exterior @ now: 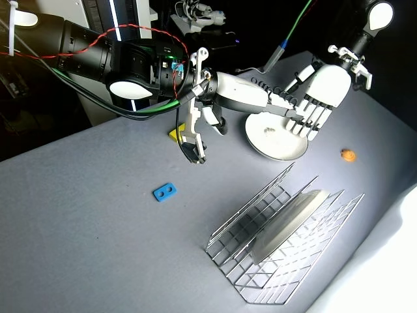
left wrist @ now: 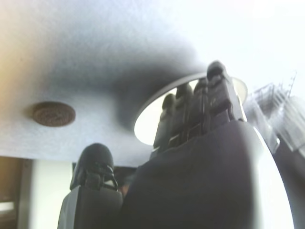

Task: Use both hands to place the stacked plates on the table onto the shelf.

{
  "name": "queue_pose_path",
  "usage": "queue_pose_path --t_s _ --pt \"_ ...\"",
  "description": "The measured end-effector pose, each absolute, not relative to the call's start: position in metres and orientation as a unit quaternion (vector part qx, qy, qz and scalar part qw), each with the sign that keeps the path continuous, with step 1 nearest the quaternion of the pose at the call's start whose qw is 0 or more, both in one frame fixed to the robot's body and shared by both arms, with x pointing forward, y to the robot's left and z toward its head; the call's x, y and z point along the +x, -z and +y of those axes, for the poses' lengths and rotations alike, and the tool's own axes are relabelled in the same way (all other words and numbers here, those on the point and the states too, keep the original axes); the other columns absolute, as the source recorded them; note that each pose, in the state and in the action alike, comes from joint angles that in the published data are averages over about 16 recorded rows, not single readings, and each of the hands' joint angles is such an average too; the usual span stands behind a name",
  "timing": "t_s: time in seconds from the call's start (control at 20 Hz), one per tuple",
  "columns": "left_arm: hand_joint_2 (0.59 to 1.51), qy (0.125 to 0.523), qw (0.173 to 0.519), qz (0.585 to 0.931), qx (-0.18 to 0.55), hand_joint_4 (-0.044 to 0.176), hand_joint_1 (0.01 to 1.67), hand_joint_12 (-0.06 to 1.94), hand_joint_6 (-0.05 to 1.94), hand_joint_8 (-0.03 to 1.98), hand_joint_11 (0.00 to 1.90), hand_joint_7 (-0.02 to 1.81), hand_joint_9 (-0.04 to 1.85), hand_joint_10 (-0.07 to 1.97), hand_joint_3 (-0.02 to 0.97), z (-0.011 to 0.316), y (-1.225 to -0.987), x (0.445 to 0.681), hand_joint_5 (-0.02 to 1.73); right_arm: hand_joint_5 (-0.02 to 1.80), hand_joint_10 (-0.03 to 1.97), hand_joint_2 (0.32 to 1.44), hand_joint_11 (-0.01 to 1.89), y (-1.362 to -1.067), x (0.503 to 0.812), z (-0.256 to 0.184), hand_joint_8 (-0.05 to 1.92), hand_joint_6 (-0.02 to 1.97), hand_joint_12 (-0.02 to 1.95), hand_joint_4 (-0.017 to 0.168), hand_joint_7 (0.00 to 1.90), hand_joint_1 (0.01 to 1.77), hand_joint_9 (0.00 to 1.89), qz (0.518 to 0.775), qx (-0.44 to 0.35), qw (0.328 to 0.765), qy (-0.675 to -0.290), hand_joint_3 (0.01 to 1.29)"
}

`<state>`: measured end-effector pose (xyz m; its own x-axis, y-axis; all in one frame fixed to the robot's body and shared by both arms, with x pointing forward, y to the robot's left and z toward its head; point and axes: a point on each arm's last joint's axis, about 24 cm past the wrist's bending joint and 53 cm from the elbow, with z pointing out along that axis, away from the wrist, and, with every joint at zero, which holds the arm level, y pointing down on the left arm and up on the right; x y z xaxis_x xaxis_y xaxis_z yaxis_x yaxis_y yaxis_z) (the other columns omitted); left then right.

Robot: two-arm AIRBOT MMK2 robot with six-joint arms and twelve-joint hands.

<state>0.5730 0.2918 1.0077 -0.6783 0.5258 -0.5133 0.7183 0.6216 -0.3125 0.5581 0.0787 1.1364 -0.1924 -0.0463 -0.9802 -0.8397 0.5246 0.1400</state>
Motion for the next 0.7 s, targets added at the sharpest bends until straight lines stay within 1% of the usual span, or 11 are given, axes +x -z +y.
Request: queue_pose_path --t_s 0.2,0.7 --pt "1.262 0.251 0.178 0.888 0.342 0.001 0.02 0.04 -0.01 0.0 0.03 0.01 -0.02 -0.05 0.01 0.296 -1.001 0.568 0.03 0.02 0.0 0.85 0.03 -1.129 0.555 0.085 0.02 0.03 0.03 0.003 0.01 0.94 0.02 0.683 -0.329 0.541 -0.364 0.01" --pt "1.268 0.252 0.163 0.897 0.324 -0.003 0.02 0.06 -0.02 -0.01 0.04 -0.01 -0.03 -0.05 0.009 0.299 -0.994 0.563 0.01 0.02 0.0 0.86 0.03 -1.105 0.566 0.11 0.02 0.03 0.28 0.003 0.01 1.06 0.02 0.686 -0.332 0.535 -0.366 0.02"
